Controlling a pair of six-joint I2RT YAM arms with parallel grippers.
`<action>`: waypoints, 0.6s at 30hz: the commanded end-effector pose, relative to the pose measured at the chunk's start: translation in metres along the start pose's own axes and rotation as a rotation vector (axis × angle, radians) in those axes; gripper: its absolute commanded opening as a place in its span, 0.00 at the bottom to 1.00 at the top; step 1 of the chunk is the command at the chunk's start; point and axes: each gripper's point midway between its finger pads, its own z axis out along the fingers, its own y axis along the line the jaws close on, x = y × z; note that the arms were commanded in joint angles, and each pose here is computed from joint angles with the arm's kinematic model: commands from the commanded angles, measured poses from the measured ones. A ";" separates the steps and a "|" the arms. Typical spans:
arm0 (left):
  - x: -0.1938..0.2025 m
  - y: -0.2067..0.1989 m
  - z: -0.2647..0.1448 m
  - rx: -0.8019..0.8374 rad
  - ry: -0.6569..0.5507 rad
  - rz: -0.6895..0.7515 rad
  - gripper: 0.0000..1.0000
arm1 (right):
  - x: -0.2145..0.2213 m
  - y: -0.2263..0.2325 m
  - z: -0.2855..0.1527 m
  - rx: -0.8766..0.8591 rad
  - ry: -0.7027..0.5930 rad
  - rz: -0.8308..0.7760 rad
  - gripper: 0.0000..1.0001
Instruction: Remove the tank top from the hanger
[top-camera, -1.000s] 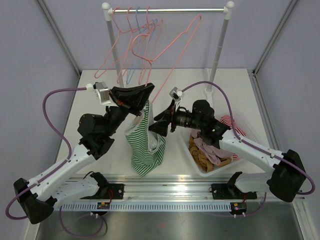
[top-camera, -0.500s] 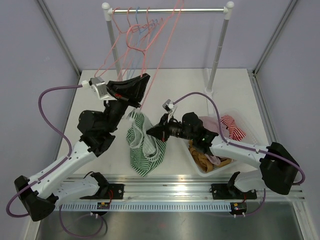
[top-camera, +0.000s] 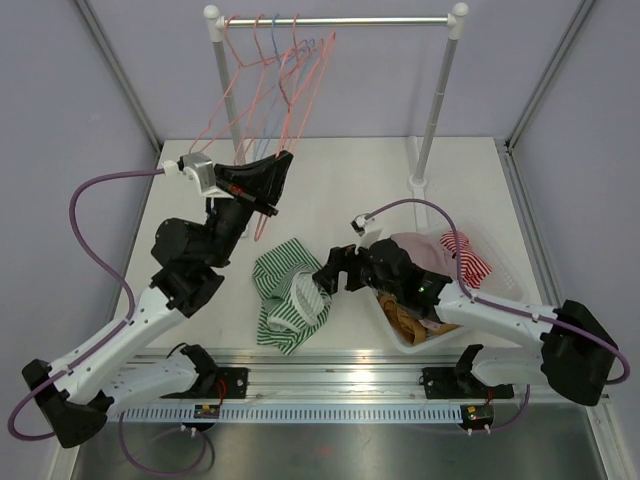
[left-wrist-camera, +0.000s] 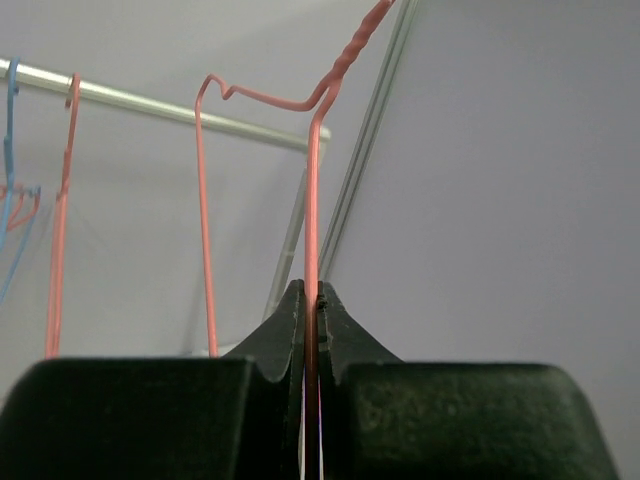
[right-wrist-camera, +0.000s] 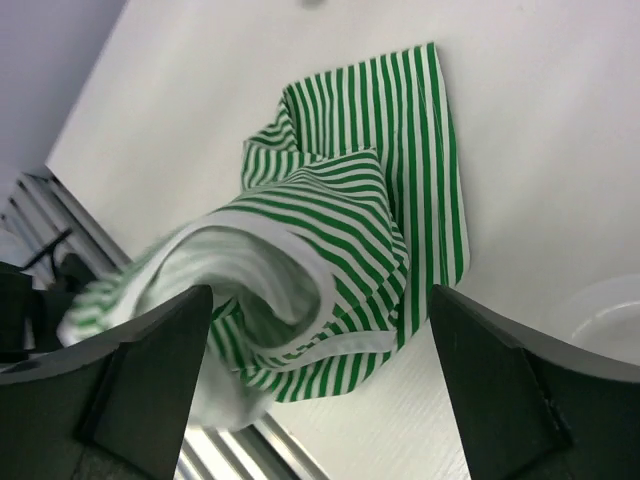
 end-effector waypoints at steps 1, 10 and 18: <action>0.007 0.014 -0.017 -0.080 0.029 -0.041 0.00 | -0.026 0.006 -0.030 0.026 -0.062 0.017 0.99; 0.054 0.040 0.023 -0.274 0.259 -0.036 0.00 | -0.085 0.014 -0.116 0.118 -0.148 0.011 1.00; 0.051 0.071 0.097 -0.452 0.272 -0.100 0.00 | -0.095 0.050 -0.176 -0.118 -0.238 0.048 0.99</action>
